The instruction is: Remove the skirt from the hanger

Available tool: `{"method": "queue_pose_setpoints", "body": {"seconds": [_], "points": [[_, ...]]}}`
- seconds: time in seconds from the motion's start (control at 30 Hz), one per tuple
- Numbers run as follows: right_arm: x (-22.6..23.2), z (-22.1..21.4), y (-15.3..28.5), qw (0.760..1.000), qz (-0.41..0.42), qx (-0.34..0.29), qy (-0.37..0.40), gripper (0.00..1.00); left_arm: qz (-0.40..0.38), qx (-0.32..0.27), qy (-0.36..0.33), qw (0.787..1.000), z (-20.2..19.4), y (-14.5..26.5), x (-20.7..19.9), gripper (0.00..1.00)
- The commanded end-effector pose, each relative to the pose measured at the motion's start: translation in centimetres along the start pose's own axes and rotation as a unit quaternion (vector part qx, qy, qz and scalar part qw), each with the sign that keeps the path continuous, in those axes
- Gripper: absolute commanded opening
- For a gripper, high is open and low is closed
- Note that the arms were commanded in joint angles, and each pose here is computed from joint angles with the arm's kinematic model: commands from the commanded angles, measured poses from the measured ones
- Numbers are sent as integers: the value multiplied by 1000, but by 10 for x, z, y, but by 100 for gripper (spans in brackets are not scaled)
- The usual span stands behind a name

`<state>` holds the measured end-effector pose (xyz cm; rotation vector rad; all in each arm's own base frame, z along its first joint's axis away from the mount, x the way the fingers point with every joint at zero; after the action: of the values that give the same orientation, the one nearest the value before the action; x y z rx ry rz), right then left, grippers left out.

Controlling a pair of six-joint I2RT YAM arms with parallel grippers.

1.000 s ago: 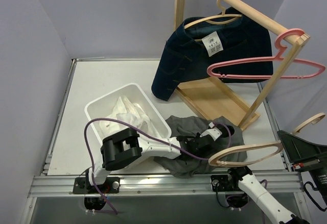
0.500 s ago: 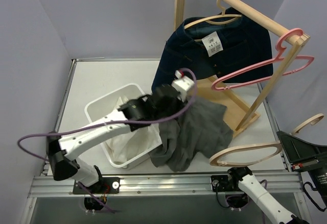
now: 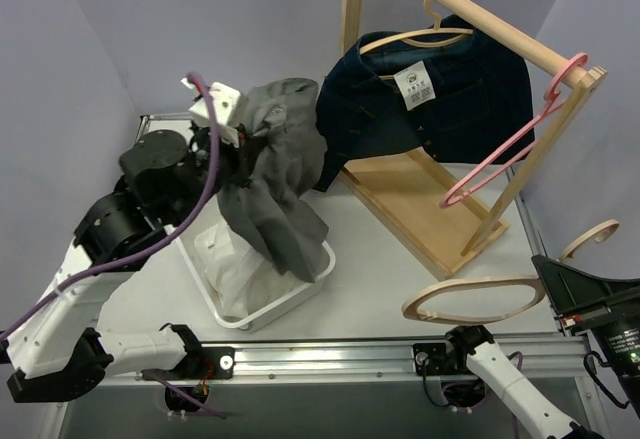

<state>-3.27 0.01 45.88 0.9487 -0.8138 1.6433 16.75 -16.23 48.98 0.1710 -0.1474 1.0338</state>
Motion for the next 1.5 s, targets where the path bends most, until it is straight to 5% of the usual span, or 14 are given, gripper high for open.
{"method": "queue_pose_setpoints", "body": {"seconds": [0.0, 0.23, 0.53, 1.03, 1.33, 1.47], "points": [[9, 3, -8, 1000, 25, -11, -11, 0, 63, -71, 6, 995, 34, 46, 35, 2], [5, -2, -15, 1000, 24, -4, -12, 0, 102, -127, 35, 986, 53, 101, 64, 2], [2, -5, -18, 1000, 20, 3, -16, 0, 62, -118, 63, 989, 45, 113, 58, 2], [1, -3, -5, 999, 24, -3, -24, 0, 37, 63, 35, 997, -80, 3, 0, 2], [0, -1, -1, 999, 25, -5, -24, 0, 1, 129, 165, 978, -150, -43, 28, 2], [0, -2, -1, 999, 27, -7, -24, 0, 44, 216, 217, 951, -205, -50, 26, 2]]}}
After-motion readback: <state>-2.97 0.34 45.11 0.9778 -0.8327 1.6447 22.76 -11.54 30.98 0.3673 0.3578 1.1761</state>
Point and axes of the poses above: each gripper's point midway between its finger pads, its own y axis back along the fingers, its own x axis along the line the jaws close on, z = x × y, the point moved 9 cm from there along y, back along the fingers, and after that the axes turned 14 degrees about -y, right-handed, at the moved point
